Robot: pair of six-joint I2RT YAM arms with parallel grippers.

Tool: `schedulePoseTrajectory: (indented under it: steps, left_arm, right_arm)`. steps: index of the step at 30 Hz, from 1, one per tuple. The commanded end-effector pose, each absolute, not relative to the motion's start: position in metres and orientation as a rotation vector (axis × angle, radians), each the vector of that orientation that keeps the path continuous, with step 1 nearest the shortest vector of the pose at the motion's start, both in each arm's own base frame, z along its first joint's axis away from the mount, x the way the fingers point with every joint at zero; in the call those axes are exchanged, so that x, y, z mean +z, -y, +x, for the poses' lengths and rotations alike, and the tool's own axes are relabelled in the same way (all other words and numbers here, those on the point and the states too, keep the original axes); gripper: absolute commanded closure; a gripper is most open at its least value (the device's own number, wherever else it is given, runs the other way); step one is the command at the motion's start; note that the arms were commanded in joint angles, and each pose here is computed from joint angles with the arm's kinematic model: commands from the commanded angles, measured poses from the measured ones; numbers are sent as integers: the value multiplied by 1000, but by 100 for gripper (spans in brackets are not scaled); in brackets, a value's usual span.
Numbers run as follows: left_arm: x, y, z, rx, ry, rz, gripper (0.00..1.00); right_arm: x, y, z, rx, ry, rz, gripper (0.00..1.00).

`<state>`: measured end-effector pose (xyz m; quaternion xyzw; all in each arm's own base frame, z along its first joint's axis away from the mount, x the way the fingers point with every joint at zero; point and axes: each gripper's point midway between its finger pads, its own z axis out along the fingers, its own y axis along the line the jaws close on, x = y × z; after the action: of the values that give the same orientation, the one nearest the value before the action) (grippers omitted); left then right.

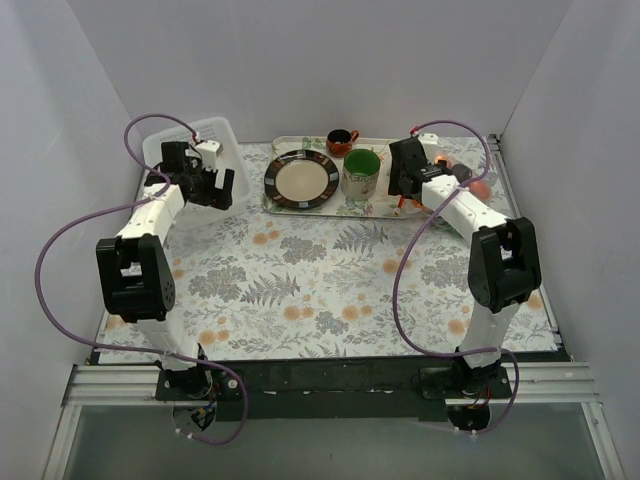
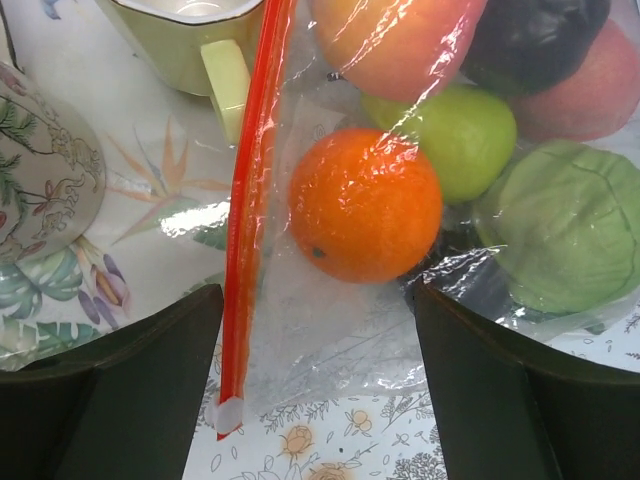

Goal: Open the zip-top bag and remove the fake food

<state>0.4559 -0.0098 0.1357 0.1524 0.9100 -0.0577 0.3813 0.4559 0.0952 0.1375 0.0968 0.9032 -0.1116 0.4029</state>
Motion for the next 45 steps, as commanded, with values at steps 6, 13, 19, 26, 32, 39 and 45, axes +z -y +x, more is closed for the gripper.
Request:
schedulePoseTrajectory:
  steps: [6, 13, 19, 26, 32, 39, 45]
  left_arm:
    - [110, 9, 462, -123, -2337, 429, 2]
    - [94, 8, 458, -120, -2370, 465, 2]
    - [132, 34, 428, -275, -2292, 633, 2]
    - [159, 44, 392, -317, -2254, 700, 2]
    - [104, 25, 366, -202, -2350, 695, 2]
    - [142, 38, 384, -276, -2269, 658, 2]
    - [262, 72, 400, -474, -2081, 644, 2]
  right_arm:
    - [133, -95, 476, -300, -2226, 330, 24]
    - [117, -96, 473, -301, -2260, 319, 39]
    - [115, -96, 473, -312, -2271, 294, 31]
    - [102, -87, 469, -376, -2287, 285, 49]
    - [89, -78, 461, -409, -2320, 314, 68]
    - [110, -73, 443, -365, -2284, 368, 99]
    - [120, -71, 420, -296, -2267, 397, 99]
